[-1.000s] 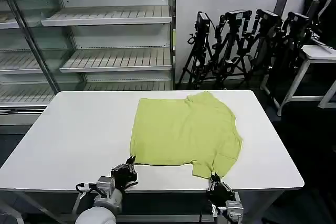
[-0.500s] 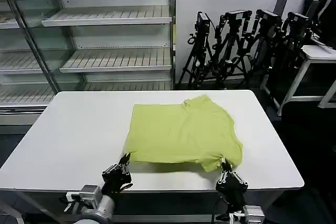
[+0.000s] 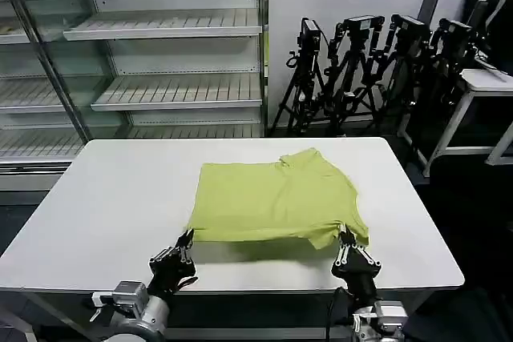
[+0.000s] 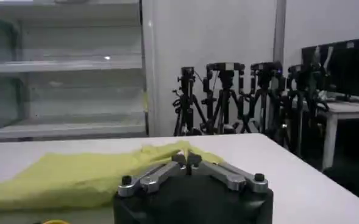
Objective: Fold and organize the clothes.
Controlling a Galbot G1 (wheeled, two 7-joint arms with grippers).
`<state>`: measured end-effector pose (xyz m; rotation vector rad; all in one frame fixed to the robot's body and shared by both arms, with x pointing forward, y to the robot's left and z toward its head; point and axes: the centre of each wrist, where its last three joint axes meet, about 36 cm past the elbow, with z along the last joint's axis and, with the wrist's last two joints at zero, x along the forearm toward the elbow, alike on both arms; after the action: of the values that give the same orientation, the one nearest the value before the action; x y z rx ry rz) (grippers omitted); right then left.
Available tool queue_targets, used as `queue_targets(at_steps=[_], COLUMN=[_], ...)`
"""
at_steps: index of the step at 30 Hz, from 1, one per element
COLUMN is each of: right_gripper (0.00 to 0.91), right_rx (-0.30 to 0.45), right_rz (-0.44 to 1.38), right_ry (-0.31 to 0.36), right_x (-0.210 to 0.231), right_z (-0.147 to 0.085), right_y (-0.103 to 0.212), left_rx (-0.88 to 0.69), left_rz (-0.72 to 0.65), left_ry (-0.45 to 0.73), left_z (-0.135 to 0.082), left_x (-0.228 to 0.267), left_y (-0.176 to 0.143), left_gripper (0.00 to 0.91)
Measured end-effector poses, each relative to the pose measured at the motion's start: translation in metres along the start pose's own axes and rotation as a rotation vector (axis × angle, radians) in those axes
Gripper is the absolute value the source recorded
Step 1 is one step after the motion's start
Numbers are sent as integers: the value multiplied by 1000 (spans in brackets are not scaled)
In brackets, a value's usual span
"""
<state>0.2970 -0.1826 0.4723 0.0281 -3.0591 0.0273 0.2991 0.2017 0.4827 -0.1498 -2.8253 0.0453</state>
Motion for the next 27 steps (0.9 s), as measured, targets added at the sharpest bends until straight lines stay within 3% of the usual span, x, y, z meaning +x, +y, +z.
queue_targets(at_steps=[10, 27], right_gripper=[0, 0], right_rx=[44, 98], right_rz=[-32, -25], right_ry=[-23, -2], right_x=[-31, -83], right_z=[-2, 18], right_y=[-7, -6], left_rx=[-62, -155], left_rz=[6, -20], left_ry=[-4, -15], left_z=[-2, -2], left_x=[-23, -68], left_y=[3, -3], left_gripper=[30, 30])
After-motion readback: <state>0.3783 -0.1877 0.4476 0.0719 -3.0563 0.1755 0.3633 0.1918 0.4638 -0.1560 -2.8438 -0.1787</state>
